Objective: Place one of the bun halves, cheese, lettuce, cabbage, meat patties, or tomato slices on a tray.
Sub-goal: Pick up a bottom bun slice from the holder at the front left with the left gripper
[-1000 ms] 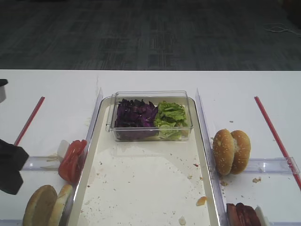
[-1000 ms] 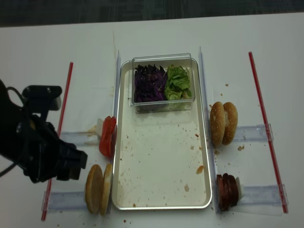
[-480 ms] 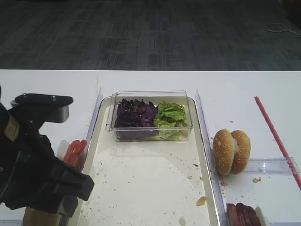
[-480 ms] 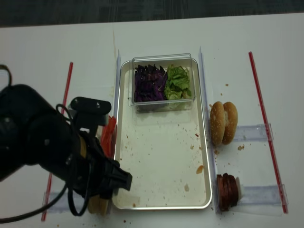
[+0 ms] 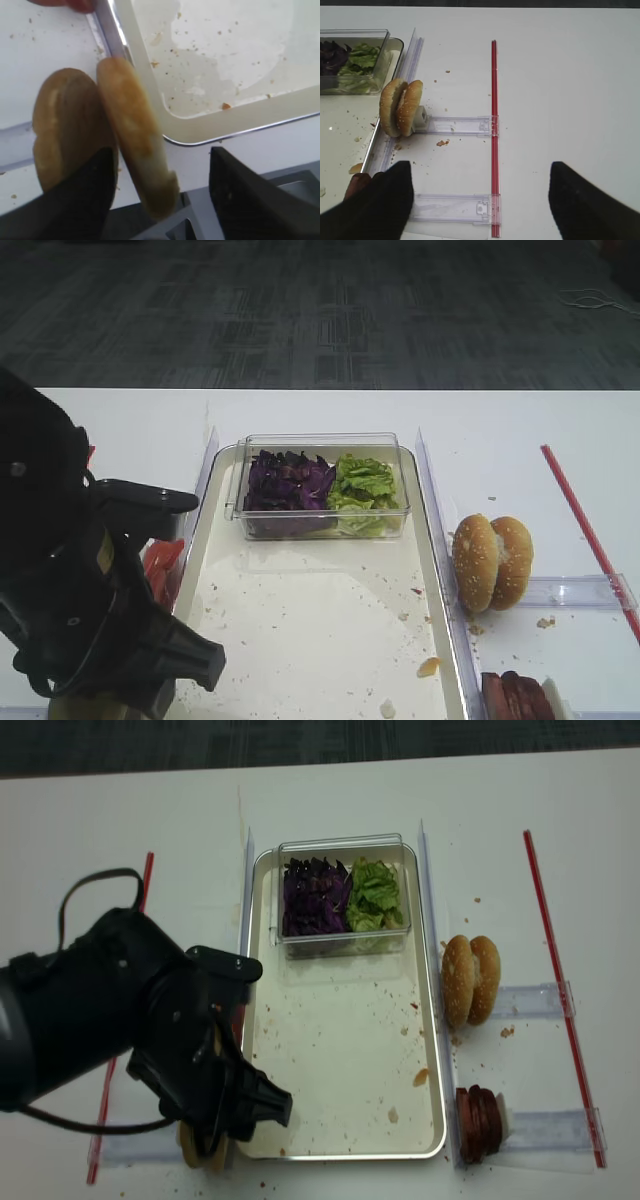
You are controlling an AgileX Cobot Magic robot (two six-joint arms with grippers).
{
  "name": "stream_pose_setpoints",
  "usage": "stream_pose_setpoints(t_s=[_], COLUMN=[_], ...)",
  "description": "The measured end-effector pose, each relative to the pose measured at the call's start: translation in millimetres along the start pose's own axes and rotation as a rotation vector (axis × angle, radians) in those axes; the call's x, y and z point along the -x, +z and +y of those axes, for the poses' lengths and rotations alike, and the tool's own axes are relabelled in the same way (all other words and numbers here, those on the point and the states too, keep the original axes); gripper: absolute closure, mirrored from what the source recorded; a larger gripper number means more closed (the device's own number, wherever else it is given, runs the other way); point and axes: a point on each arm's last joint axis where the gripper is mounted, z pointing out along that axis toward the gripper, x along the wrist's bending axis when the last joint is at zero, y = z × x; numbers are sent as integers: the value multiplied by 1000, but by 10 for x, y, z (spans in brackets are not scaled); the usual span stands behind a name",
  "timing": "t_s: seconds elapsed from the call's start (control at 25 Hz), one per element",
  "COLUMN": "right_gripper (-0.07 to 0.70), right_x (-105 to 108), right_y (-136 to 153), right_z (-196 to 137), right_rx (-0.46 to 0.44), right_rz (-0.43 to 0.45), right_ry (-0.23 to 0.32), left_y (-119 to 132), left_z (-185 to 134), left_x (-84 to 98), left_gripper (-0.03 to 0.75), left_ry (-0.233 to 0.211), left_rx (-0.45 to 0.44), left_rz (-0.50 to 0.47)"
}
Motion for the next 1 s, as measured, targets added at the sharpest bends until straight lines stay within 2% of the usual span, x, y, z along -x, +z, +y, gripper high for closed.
stream_pose_setpoints(t_s=[0.32,0.44,0.56,0.68,1.0], right_gripper=[41,41,41,41,41], right_x=[0,0,0,0,0], right_y=[0,0,0,0,0], right_z=[0,0,0,0,0], right_rx=[0,0,0,0,0], right_rz=[0,0,0,0,0], right_ry=[0,0,0,0,0], left_y=[201,206,205,204,187], left_z=[77,90,95,96,112], left_x=[2,-3,-15,-23,-18], left_gripper=[311,384,508,584,607], left_ry=[26,34,45,51,51], left_rx=[-46,-40,-36,-35,-29], left_rz=[68,77,90,99,100])
